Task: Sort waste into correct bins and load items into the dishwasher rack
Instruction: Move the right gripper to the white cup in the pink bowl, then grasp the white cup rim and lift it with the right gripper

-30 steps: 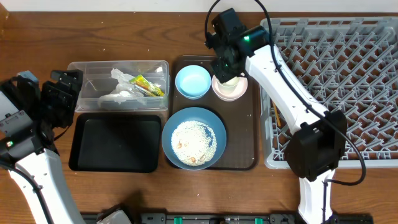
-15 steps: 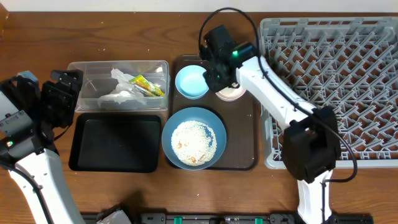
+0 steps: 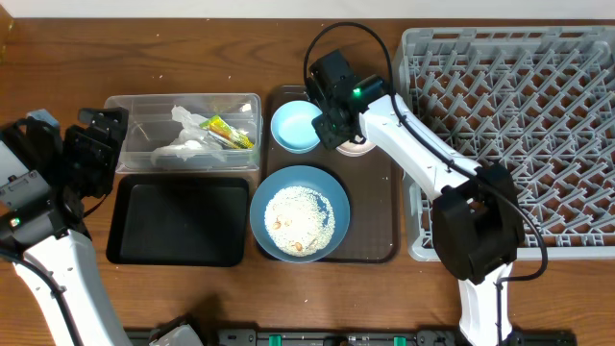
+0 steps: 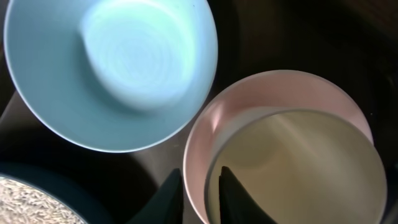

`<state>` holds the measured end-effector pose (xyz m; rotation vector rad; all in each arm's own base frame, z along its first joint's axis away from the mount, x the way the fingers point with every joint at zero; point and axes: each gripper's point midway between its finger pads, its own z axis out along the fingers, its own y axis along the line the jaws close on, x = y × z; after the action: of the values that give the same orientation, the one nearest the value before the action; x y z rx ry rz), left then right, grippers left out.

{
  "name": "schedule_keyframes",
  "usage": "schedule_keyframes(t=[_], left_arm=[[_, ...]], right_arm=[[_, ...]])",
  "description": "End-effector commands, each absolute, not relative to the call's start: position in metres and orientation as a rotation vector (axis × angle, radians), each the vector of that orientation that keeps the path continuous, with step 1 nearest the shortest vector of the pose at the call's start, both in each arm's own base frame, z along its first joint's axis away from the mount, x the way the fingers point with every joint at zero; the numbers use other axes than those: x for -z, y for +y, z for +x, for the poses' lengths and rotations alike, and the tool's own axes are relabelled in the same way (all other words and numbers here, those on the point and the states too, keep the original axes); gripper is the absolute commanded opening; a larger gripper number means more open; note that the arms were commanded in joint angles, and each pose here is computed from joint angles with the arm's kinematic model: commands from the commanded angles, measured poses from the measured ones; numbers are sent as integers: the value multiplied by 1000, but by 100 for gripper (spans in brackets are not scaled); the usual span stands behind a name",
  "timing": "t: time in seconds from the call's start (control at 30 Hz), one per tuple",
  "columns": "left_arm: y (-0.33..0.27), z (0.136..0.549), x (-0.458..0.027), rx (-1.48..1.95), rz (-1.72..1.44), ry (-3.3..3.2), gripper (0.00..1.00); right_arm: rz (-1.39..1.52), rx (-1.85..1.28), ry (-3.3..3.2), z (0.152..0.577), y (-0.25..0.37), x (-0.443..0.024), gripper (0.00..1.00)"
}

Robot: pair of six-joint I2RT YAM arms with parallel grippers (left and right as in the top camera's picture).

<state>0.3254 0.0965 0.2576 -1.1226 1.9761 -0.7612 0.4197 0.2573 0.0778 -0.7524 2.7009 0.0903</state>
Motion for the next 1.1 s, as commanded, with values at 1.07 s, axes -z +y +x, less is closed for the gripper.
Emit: schedule_keyframes(t=[1.07], left_arm=[[97,326,-261,768,-1120,1969,91]], right_arm=[[-523,-381,2388,446,201,-285,1]])
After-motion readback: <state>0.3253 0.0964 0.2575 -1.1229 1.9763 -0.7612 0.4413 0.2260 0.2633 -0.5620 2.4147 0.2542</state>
